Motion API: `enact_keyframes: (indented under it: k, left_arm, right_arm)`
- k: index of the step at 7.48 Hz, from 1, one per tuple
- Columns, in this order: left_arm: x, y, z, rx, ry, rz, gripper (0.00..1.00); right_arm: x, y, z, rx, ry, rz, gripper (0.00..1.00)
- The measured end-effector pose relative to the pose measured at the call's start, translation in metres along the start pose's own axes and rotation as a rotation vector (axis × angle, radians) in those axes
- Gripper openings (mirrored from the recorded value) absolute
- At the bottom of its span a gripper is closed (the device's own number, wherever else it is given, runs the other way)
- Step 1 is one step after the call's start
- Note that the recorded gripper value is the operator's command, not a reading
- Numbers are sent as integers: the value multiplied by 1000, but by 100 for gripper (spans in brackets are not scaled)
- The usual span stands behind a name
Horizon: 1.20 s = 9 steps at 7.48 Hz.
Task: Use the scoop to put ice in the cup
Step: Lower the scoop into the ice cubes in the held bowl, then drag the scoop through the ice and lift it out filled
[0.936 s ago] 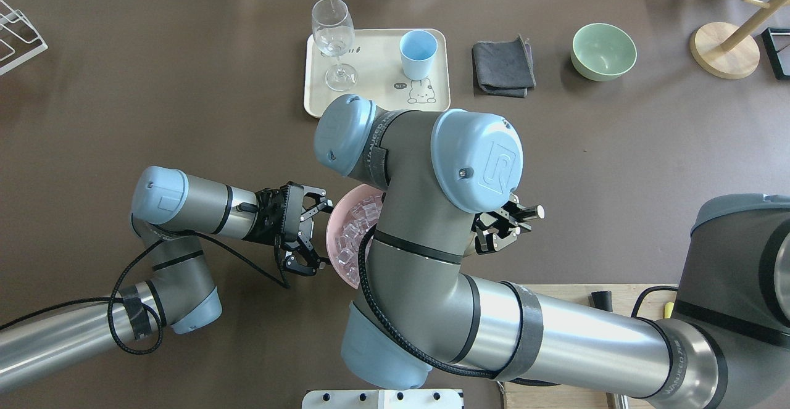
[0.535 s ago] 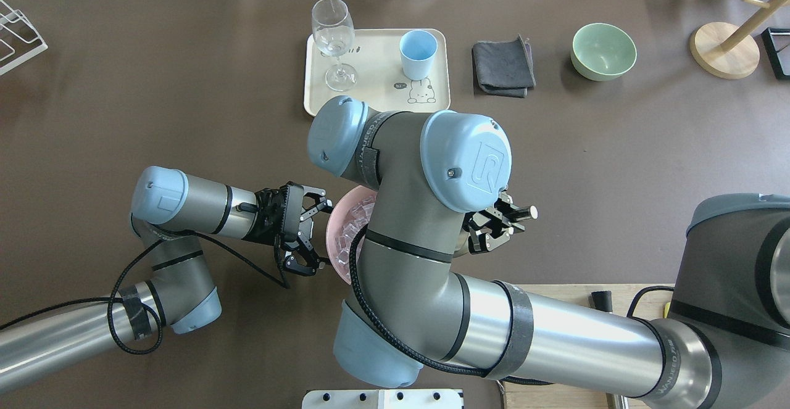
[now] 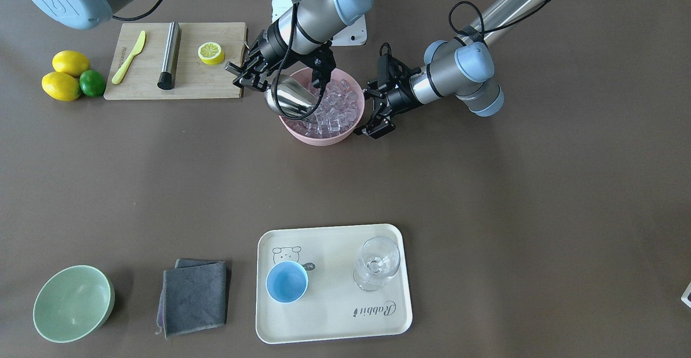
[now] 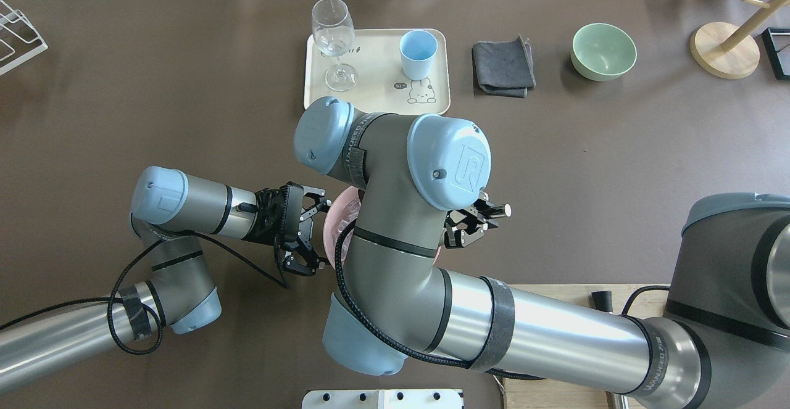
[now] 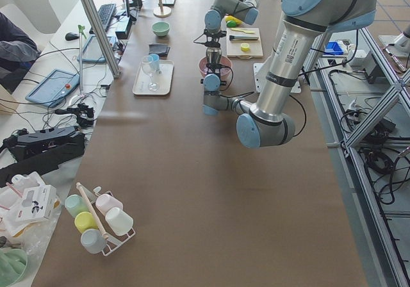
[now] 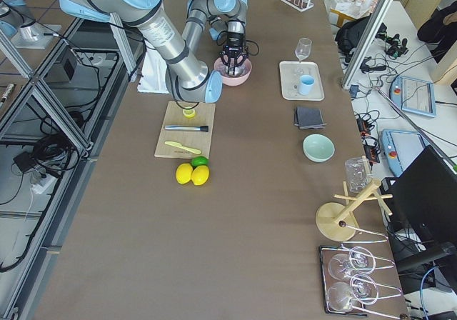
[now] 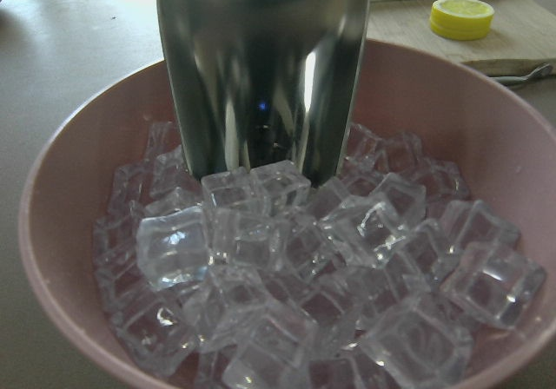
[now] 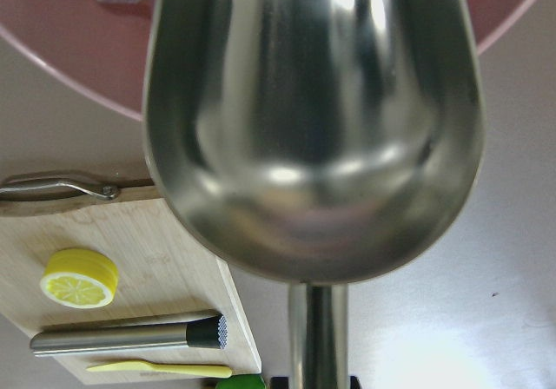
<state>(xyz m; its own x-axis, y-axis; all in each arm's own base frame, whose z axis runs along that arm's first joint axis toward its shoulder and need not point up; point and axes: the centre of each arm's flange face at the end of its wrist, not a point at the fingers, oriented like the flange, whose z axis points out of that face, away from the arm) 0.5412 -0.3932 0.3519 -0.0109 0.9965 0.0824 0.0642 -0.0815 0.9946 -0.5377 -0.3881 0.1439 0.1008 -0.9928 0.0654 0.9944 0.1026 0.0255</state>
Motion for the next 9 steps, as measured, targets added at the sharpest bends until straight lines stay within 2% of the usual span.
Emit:
enact_keyframes:
  k: [4,9]
  left_arm:
    - [0,0,0,-1,0,0,98]
    - [0,2,1,-9,0,-5,98]
  right_arm:
    - [-5,-21,12,117,5,70,0]
    - [-13,-6,22,239,14,114,0]
